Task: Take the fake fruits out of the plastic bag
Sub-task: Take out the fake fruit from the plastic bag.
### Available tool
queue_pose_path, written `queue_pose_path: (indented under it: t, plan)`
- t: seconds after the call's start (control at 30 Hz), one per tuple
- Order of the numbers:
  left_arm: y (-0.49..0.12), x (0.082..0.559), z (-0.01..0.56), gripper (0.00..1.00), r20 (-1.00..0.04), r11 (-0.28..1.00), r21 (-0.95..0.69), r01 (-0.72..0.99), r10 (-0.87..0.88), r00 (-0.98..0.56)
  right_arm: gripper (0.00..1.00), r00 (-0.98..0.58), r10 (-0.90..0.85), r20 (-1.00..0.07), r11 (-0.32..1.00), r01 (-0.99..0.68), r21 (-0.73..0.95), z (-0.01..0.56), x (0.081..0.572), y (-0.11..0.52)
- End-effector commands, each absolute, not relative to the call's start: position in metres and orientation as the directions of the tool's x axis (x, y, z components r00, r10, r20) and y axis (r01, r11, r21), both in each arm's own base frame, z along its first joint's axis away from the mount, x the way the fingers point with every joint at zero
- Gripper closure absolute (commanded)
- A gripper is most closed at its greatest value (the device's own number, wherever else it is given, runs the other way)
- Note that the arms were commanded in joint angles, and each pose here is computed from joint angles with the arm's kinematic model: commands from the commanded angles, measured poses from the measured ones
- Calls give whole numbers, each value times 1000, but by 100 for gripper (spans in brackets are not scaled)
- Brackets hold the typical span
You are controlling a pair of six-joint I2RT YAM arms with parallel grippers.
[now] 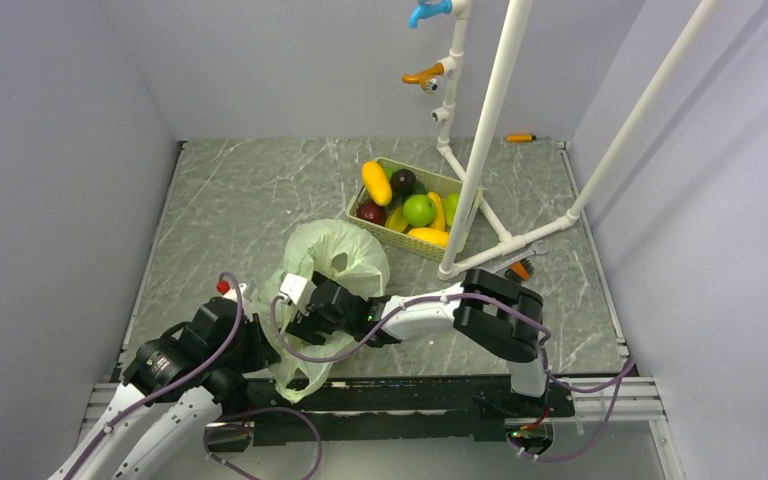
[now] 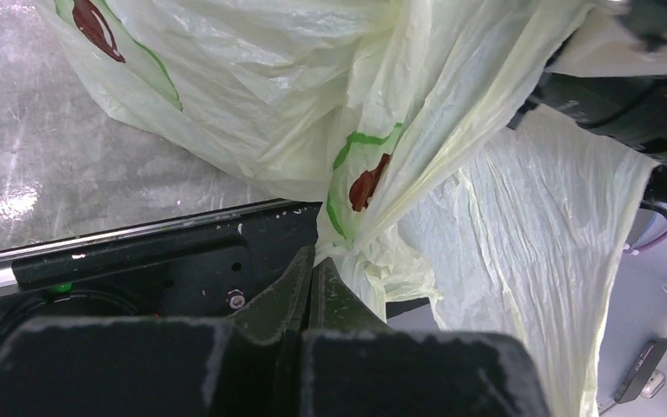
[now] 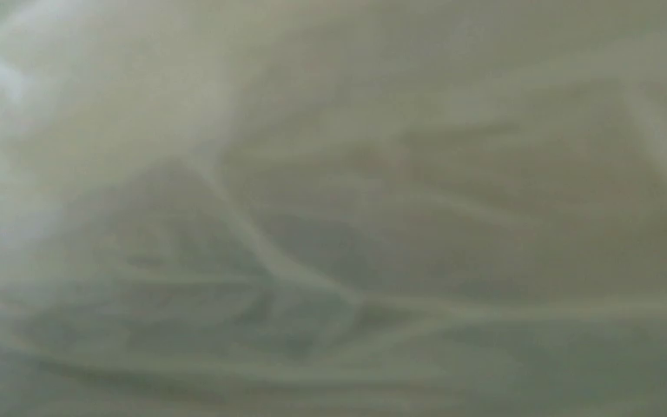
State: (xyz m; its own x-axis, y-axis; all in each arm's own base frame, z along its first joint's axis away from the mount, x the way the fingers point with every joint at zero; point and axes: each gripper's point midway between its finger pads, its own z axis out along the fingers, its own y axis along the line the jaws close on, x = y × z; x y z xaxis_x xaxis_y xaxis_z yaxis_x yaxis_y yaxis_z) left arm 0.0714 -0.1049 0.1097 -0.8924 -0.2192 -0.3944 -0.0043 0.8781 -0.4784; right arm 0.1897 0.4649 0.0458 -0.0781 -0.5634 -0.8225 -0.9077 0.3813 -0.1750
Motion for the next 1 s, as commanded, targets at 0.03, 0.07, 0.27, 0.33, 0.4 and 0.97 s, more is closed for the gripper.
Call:
queue_pose_path:
  t: [0.03,0.07,0.27,0.33,0.4,0.97]
  plan:
    - [-104,76,112,100,-415,871,-491,-18,-252,-874,18,-65,-520,-851,389,-906,-168,58,194,485]
    - [-104,76,113,100,-418,870,-493,-17,-254,-872,22,-70,-525,-848,382,-910,-161,55,192,486]
    - [-105,75,114,100,-419,867,-499,-6,-247,-874,57,-88,-525,-846,390,-909,-148,61,192,487]
    - [-105,75,114,100,-422,866,-500,-2,-245,-873,66,-87,-514,-853,397,-906,-147,71,192,485]
    - [-105,75,114,100,-421,866,-500,-2,-246,-873,74,-85,-503,-860,400,-905,-145,80,191,483]
    - [-106,76,120,100,-456,851,-524,28,-253,-853,100,-129,-442,-888,399,-914,-66,133,175,465]
